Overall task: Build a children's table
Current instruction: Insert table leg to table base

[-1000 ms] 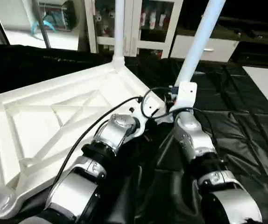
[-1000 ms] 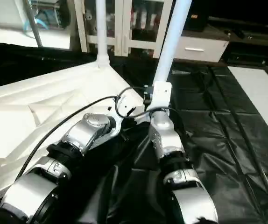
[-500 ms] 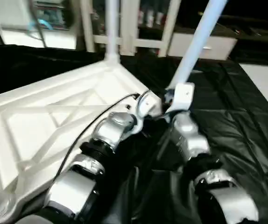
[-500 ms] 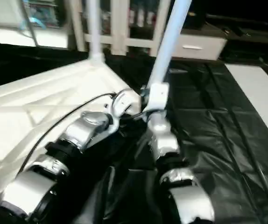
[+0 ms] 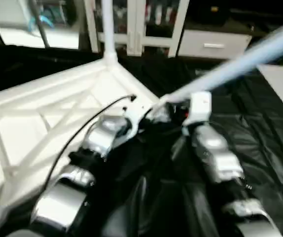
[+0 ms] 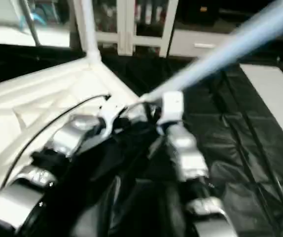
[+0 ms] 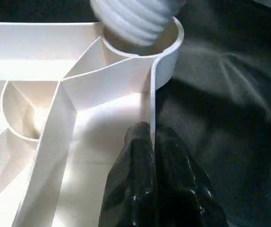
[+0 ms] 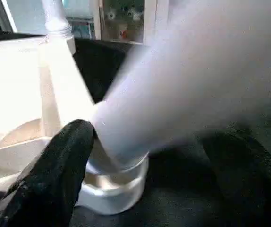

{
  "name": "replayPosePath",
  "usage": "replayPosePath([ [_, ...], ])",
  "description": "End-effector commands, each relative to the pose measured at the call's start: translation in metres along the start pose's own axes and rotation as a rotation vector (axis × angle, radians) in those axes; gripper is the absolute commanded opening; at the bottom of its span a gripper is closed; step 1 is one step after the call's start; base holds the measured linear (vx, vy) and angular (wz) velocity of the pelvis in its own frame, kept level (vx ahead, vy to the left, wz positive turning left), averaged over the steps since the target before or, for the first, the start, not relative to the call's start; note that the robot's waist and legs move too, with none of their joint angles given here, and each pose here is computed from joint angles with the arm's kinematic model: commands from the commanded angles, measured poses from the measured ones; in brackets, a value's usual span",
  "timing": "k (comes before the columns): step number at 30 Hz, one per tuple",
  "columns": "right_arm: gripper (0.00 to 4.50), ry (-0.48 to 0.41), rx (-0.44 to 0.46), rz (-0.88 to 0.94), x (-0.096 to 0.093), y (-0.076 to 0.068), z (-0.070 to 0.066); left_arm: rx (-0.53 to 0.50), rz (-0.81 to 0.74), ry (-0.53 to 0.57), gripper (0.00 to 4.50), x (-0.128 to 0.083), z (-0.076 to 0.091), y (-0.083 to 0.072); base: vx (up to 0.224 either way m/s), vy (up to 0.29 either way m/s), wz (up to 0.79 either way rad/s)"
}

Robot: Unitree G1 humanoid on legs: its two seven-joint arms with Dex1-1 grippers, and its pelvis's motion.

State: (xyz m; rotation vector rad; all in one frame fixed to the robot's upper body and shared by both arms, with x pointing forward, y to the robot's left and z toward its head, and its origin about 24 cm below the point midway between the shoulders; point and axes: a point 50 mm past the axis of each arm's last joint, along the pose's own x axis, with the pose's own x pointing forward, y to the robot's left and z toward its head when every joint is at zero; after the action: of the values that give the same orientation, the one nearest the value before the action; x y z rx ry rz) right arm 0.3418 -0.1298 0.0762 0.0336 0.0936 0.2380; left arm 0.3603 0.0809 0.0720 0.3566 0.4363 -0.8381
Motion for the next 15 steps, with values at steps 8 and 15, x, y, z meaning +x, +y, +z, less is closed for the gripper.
replayPosePath([
  [8,4.31,0.009,0.056,0.035,-0.024,-0.001,-0.004,0.029,-0.022,-0.024,0.00,-0.005,-0.006,-0.004,0.000,0.000,0.00],
  [15,4.31,0.054,0.093,0.030,-0.032,0.002,-0.016,0.039,-0.026,0.005,0.00,-0.010,-0.015,-0.001,0.000,0.000,0.00],
])
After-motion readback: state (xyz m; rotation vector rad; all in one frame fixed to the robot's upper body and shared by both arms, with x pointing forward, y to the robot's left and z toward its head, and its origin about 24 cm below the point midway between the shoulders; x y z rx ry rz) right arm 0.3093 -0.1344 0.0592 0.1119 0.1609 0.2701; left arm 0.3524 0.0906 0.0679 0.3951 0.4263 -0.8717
